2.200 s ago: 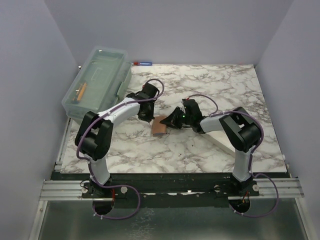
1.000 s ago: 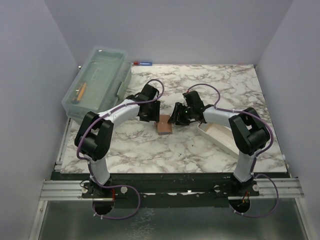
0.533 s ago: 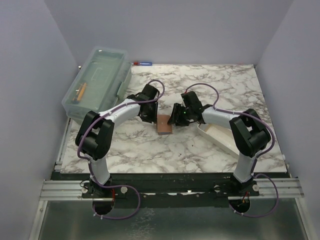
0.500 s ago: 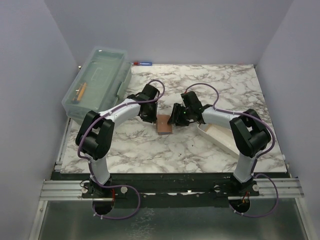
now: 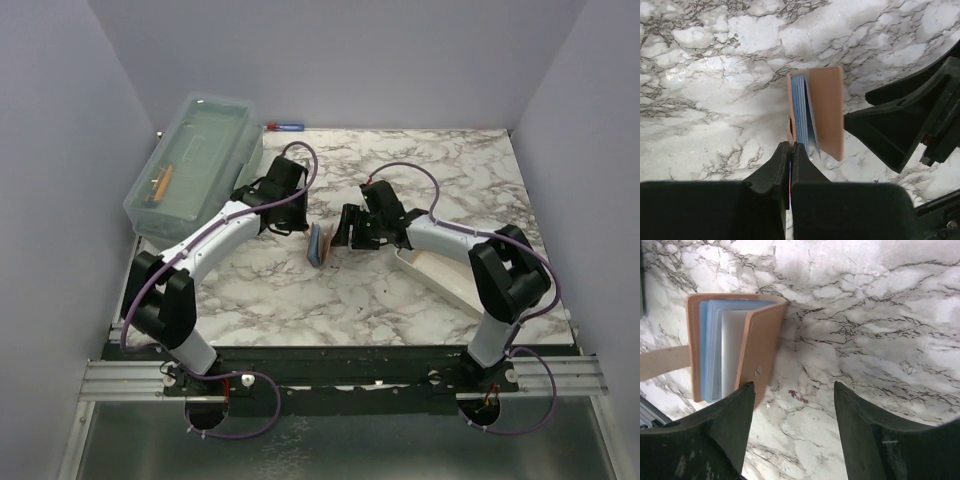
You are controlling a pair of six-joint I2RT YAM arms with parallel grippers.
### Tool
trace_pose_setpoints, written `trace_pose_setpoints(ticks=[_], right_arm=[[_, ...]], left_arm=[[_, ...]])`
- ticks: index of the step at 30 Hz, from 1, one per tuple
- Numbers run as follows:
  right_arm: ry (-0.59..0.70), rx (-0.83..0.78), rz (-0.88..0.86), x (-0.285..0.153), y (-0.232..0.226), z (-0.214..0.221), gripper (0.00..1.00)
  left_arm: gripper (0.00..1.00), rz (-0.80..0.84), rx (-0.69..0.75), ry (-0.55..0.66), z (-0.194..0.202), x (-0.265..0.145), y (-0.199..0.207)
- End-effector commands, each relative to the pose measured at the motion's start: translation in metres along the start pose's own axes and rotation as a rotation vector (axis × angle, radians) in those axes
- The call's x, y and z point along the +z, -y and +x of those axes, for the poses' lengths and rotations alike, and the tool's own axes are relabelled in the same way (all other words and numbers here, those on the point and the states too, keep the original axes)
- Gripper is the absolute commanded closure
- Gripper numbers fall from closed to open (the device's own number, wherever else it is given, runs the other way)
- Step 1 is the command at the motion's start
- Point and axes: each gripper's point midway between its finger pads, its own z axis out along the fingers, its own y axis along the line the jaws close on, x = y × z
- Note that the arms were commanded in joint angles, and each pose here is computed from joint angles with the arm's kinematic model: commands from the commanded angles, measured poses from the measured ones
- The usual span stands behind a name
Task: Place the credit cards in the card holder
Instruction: Open the card holder at the center of the board.
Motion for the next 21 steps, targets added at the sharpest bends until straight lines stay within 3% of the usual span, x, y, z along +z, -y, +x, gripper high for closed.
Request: trace_pose_setpoints(ticks=[1, 6, 15, 21], right_arm=[[0.053, -0.026, -0.057, -0.017, -0.018, -0.012, 0.29], [0.07, -0.029, -0.067, -0.021, -0.021, -0.015, 0.21], [0.039, -0.022, -0.109, -0.01, -0.027, -0.009, 0.21], [0.018, -0.03, -0.119, -0.004, -0.029, -0.005, 0.15]], left_arm=[[1.0, 0.005, 0.02, 0.034, -0.008, -0.011, 0.002], [1.0, 0.002, 0.021, 0.0, 0.001, -0.001, 0.0], [1.0, -0.009, 0.017, -0.025, 0.01, 0.008, -0.005], [1.0, 0.094, -0.004, 0.014, 0.001, -0.008, 0.016]])
